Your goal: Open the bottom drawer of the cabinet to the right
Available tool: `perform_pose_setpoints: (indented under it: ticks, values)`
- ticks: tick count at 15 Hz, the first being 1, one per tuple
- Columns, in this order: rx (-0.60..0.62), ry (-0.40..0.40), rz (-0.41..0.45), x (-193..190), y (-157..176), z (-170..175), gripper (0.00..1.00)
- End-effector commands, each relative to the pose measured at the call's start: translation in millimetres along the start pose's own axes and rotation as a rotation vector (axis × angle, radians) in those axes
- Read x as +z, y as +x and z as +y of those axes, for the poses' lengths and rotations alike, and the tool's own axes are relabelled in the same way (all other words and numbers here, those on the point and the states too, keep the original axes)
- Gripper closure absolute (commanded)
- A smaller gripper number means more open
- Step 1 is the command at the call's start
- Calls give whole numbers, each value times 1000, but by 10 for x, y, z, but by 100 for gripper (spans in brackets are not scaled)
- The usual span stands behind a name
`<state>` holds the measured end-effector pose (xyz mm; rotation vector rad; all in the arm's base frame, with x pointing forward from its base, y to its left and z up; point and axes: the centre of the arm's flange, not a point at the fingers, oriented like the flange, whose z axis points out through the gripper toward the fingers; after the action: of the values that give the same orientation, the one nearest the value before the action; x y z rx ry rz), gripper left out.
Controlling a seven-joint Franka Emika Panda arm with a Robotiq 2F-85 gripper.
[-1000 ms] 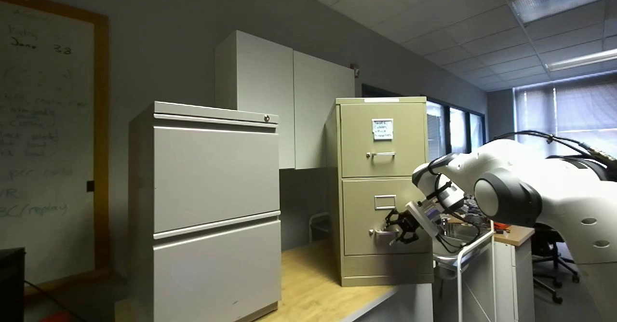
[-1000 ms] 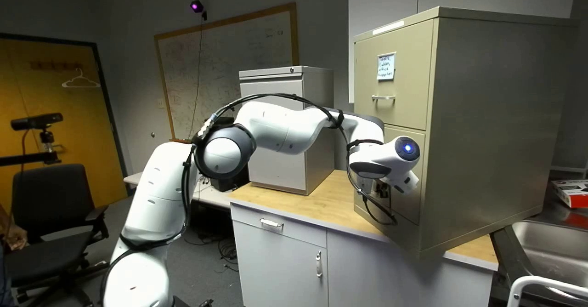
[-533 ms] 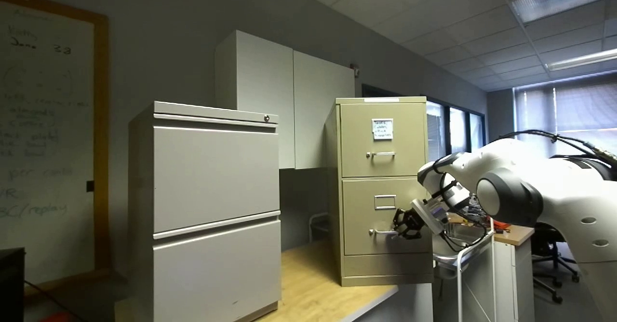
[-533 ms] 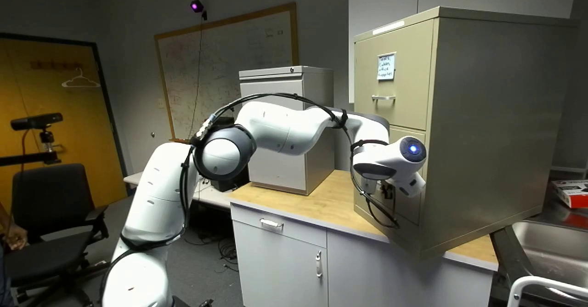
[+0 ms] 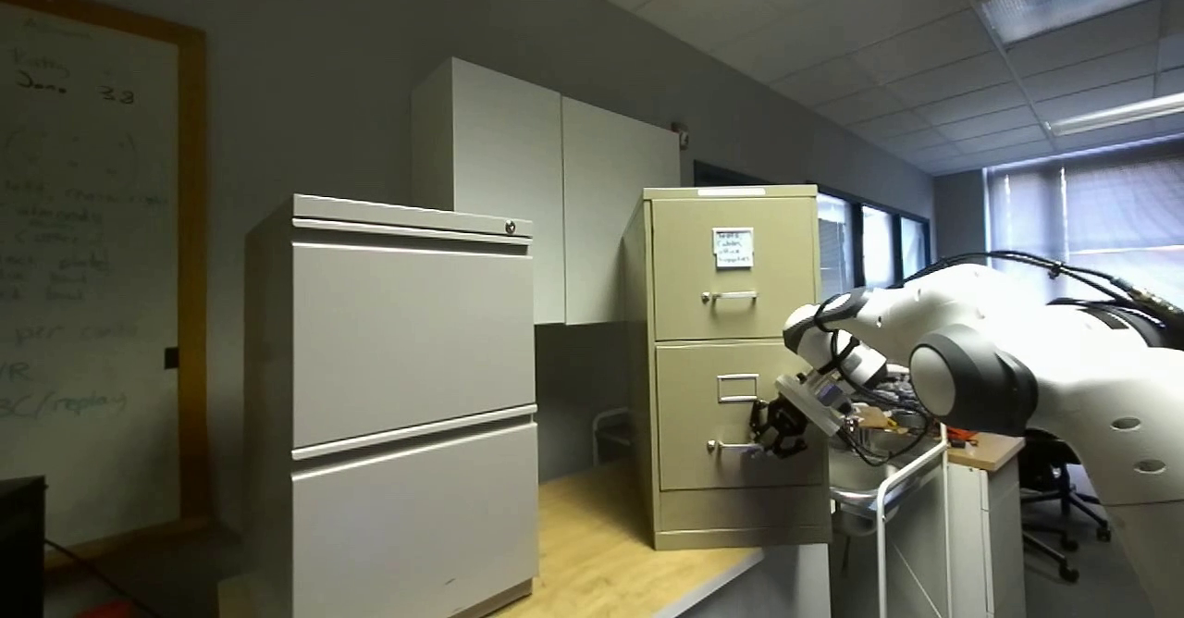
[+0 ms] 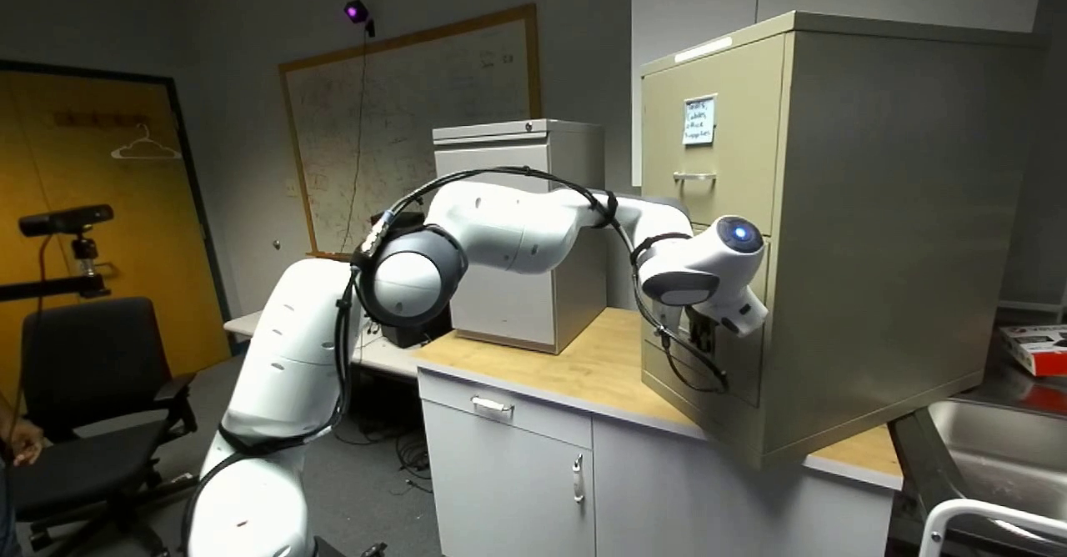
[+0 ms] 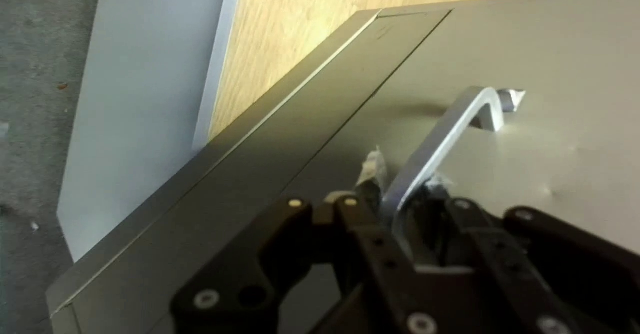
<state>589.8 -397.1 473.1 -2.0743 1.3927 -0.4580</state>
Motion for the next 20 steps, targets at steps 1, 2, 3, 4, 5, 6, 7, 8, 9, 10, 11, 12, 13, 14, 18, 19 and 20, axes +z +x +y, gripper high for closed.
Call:
perform_pose_setpoints:
  ticks: [1,2,3,4,5,6,7,8,9,10,11,12,13,14,18,19,20]
  values:
    - [-102,-136,-47,-132,-576,-540,95]
    - [-114,-163,-33,-149,-653,-516,95]
    - [-120,-187,-21,-144,-714,-496,95]
    - [-122,-206,-14,-125,-794,-416,95]
    - [-122,-214,-8,-106,-851,-318,95]
    - [-118,-218,0,-97,-884,-207,95]
    - [-116,-217,6,-91,-912,-140,95]
    - [-114,-213,9,-86,-937,-31,95]
    - [-115,-212,12,-99,-968,39,95]
    - [-117,-213,14,-122,-1008,97,95]
    - [-117,-219,11,-139,-1057,152,95]
    - [-118,-223,7,-154,-1116,211,95]
    - [-118,-224,3,-169,-1166,285,95]
    - [-120,-223,-1,-182,-1221,354,95]
    - [-135,-214,-14,-272,-1471,593,95]
    - [-139,-213,-19,-291,-1548,644,95]
    - [-144,-211,-22,-313,-1628,691,95]
